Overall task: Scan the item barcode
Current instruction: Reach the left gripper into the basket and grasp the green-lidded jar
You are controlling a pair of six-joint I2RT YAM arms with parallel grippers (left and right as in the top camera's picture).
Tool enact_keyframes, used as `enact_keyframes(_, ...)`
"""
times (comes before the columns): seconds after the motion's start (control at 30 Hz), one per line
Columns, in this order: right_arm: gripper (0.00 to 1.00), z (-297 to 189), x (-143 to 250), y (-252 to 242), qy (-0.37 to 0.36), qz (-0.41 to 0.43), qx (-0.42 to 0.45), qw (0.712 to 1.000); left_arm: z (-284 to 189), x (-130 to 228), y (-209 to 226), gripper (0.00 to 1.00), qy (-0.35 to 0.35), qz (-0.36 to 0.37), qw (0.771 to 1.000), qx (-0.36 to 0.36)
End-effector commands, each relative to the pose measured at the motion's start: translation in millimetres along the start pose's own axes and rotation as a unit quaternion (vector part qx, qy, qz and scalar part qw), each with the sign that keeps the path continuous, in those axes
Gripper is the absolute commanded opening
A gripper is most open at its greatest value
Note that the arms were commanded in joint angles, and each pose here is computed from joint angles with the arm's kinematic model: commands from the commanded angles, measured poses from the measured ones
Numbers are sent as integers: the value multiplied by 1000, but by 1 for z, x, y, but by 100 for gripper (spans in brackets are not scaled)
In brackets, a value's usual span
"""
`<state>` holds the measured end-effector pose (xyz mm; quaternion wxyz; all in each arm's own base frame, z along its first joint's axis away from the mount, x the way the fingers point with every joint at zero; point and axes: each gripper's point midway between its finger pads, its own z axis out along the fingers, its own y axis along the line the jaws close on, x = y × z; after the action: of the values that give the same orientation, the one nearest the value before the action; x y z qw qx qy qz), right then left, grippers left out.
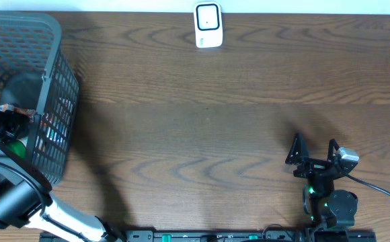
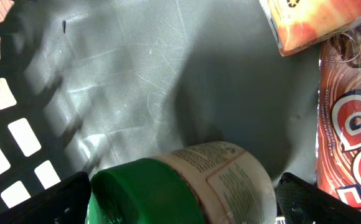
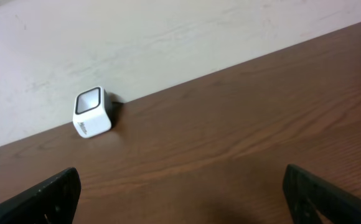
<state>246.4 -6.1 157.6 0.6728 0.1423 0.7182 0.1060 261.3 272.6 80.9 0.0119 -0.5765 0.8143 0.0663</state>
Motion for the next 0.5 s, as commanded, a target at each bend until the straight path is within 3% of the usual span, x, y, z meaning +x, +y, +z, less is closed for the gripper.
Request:
enact_keyframes(0.0, 99, 0, -1, -3, -3, -5, 6, 1000, 1, 2, -1, 96, 6, 5, 1000, 2)
enact_keyframes(0.27, 99, 0, -1, -3, -3, -5, 6, 1000, -7, 2, -1, 96, -1, -1, 1000, 9)
enact_keyframes(0.47, 99, 0, -1, -3, -3, -5, 6, 1000, -39, 1, -11, 95, -34, 0, 998, 55)
